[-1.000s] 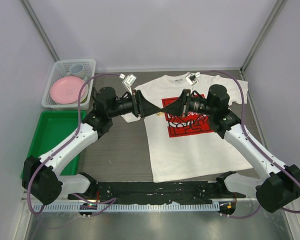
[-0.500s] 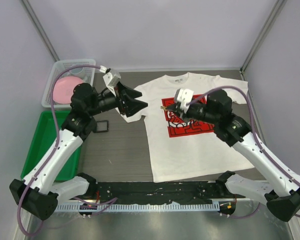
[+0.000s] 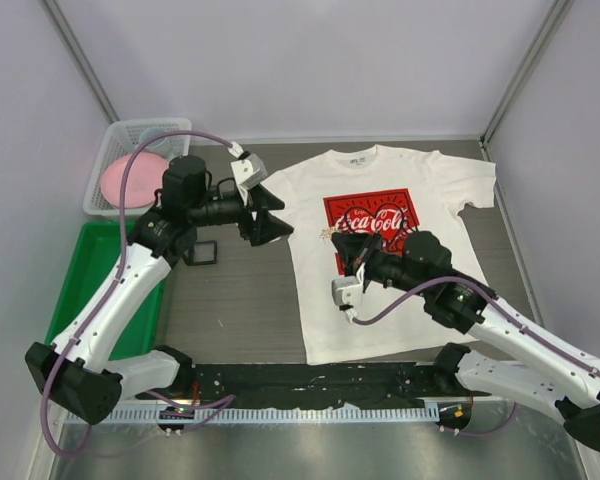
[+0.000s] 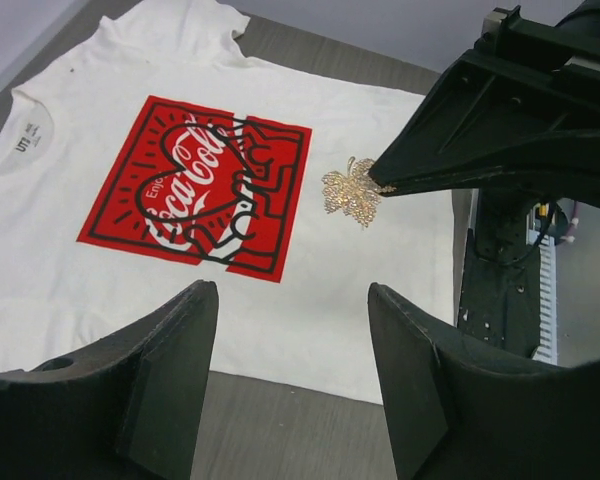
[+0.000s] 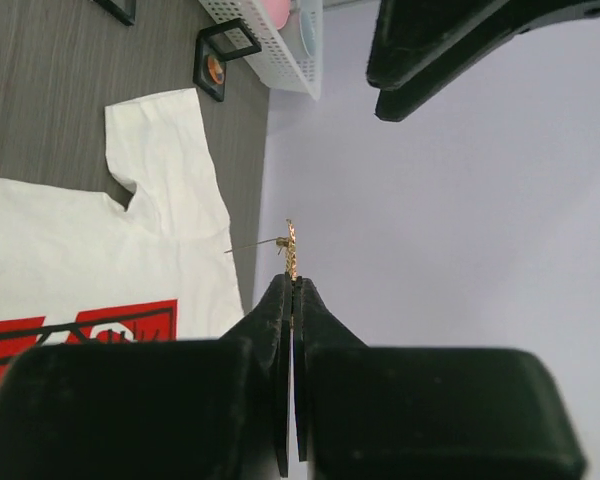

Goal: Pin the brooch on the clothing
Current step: Pass from the right arm to the left

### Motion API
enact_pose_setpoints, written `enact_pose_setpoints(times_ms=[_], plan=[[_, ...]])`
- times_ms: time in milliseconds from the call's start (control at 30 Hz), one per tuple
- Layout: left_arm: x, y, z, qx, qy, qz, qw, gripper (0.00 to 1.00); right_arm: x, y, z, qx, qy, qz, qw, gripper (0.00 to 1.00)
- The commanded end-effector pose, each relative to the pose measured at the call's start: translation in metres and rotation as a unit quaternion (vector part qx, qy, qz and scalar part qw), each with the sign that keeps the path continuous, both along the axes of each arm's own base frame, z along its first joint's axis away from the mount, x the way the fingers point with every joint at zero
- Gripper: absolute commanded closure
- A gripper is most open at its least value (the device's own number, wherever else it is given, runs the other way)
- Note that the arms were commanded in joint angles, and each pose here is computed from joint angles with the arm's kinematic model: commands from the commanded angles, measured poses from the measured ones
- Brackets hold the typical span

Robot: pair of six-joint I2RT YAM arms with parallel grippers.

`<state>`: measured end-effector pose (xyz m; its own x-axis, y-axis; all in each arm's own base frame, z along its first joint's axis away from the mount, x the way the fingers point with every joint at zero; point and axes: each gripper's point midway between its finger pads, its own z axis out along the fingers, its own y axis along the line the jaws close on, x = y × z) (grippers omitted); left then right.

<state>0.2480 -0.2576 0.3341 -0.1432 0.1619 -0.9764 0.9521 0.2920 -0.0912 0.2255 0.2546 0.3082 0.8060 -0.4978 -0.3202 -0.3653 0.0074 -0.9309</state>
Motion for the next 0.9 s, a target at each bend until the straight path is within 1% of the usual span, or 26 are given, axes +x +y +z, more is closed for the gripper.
enact_pose_setpoints(times_ms=[0,33,67,133,167,200,233,300,333,400,433,533,567,700,800,867], plan=[[-0.018,-0.003,0.015,-0.01,-0.035,-0.033,0.999,0.33,-0.009,0.0,0.048,0.019,-0.199,0.03,0.979,0.99],[-0.018,-0.003,0.019,-0.016,-0.048,-0.032,0.998,0.33,-0.016,0.003,0.048,0.02,-0.219,0.049,0.974,0.99],[-0.02,-0.002,0.023,-0.019,-0.046,-0.034,0.998,0.33,-0.018,0.004,0.035,0.0,-0.246,0.06,0.967,0.99],[-0.032,-0.008,0.028,-0.037,0.003,-0.061,0.997,0.33,-0.028,0.005,0.037,0.001,-0.285,0.078,0.955,0.99],[-0.032,-0.012,0.025,-0.041,0.037,-0.069,0.996,0.33,-0.034,0.008,0.027,-0.003,-0.29,0.097,0.952,0.99],[-0.039,-0.015,0.032,-0.051,0.06,-0.084,0.993,0.33,-0.037,0.009,0.026,-0.007,-0.3,0.106,0.948,0.99],[-0.042,-0.017,0.035,-0.061,0.104,-0.086,0.989,0.33,-0.04,0.009,0.026,-0.007,-0.304,0.112,0.946,0.99],[-0.039,-0.022,0.035,-0.067,0.148,-0.087,0.983,0.34,-0.047,0.011,0.023,-0.011,-0.311,0.131,0.941,0.99],[-0.043,-0.024,0.035,-0.072,0.183,-0.092,0.976,0.34,-0.049,0.011,0.023,-0.012,-0.318,0.134,0.939,0.99],[-0.04,-0.028,0.033,-0.073,0.216,-0.087,0.97,0.36,-0.052,0.012,0.019,-0.013,-0.332,0.142,0.932,0.99],[-0.039,-0.029,0.031,-0.076,0.251,-0.073,0.962,0.37,-0.054,0.012,0.019,-0.013,-0.338,0.144,0.93,0.99],[-0.041,-0.036,0.017,-0.071,0.305,-0.067,0.947,0.39,-0.058,0.013,0.016,-0.011,-0.353,0.151,0.923,0.99],[-0.044,-0.038,0.016,-0.074,0.331,-0.064,0.939,0.4,-0.059,0.013,0.015,-0.011,-0.354,0.153,0.923,0.99],[-0.049,-0.044,0.007,-0.082,0.365,-0.064,0.925,0.44,-0.062,0.013,0.015,-0.008,-0.36,0.159,0.919,0.99],[-0.05,-0.046,-0.004,-0.077,0.393,-0.059,0.914,0.48,-0.064,0.013,0.016,-0.003,-0.367,0.16,0.916,0.99],[-0.053,-0.049,-0.01,-0.072,0.402,-0.061,0.911,0.5,-0.064,0.013,0.016,0.001,-0.369,0.159,0.916,0.99]])
